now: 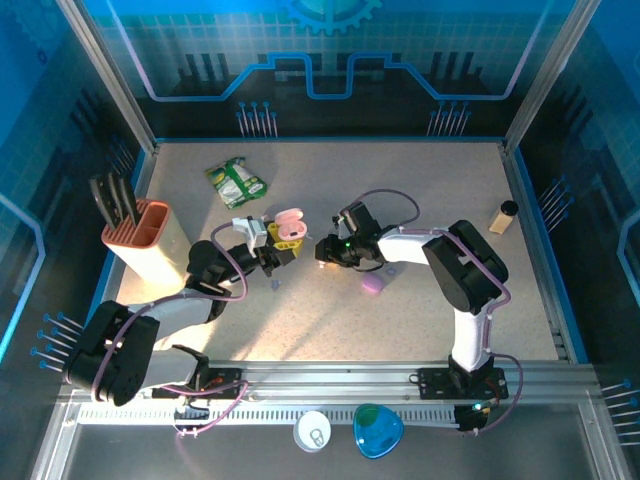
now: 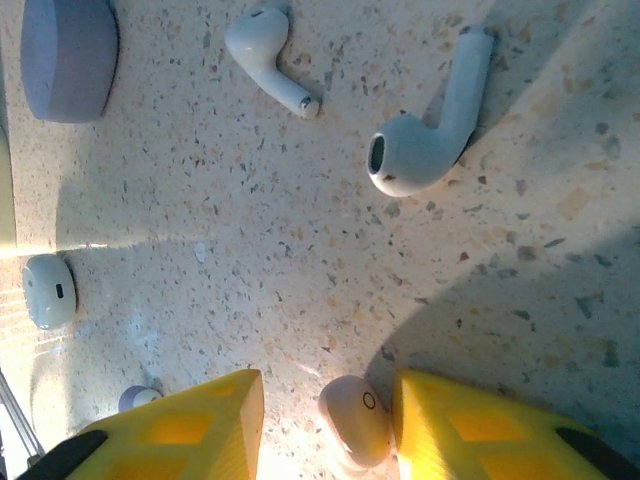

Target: Insert the wireless bluetooth earbuds into the charging case

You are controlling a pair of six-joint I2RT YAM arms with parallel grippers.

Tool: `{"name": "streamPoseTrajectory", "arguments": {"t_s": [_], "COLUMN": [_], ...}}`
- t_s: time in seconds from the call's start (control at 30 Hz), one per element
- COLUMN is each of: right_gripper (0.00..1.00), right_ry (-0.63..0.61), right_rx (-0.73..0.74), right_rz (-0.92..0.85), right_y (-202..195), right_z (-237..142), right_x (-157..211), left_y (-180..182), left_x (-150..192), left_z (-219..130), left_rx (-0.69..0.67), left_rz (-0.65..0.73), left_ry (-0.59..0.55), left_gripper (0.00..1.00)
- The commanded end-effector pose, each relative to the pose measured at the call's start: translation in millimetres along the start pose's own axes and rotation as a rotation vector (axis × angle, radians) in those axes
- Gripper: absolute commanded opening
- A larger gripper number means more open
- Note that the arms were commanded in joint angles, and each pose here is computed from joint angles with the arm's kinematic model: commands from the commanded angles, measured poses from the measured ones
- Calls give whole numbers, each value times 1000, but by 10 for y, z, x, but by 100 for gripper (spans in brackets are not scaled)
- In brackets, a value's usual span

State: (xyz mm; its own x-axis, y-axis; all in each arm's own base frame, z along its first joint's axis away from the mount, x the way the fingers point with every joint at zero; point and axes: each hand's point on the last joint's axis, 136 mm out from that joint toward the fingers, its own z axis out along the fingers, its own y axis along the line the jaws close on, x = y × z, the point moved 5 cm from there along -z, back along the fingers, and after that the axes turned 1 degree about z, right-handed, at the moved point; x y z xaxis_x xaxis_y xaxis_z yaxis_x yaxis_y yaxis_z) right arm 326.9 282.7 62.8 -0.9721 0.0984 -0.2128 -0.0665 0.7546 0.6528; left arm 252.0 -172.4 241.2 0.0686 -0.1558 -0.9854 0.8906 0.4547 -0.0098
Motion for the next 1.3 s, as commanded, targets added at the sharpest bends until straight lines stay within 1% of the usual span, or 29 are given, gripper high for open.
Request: {"name": "streamPoseTrajectory", "arguments": {"t_s": [0.0,0.03,0.17,0.43,0.67,0.9,1.07,1.17,1.27], "right_gripper": [38,36,33,25,23,22,23,23,23], "right_ry": [48,50,55,63,40,-77,-138,-197,-264], "right_rx": [26,26,42,134,208,370,474,491,458], "right_rz": [-8,-13,-42,-121,-172,-234,-287,-321,-372], "right_y": [-61,-64,-65,-91,-59,-62,-64,-13,84], "right_z": [95,100,90,26,-38,-299,-516,-676,-855], "right_x": [103,105,118,159,162,94,73,75,76], "left_y": [-34,-36,-36,-32,-12,33,65,74,79], "left_x": [-48,-42,-36,-17,11,62,103,117,165], "left_z": [-27,-29,-34,-35,-30,-33,-32,-30,-21], "left_rx": [25,25,22,19,10,-25,-50,-54,-48], "left_rz": [24,24,26,27,25,27,31,29,15], "left_ry": [-15,-14,-13,-6,4,38,69,76,103], "left_gripper": [31,31,31,31,31,31,31,31,30]}}
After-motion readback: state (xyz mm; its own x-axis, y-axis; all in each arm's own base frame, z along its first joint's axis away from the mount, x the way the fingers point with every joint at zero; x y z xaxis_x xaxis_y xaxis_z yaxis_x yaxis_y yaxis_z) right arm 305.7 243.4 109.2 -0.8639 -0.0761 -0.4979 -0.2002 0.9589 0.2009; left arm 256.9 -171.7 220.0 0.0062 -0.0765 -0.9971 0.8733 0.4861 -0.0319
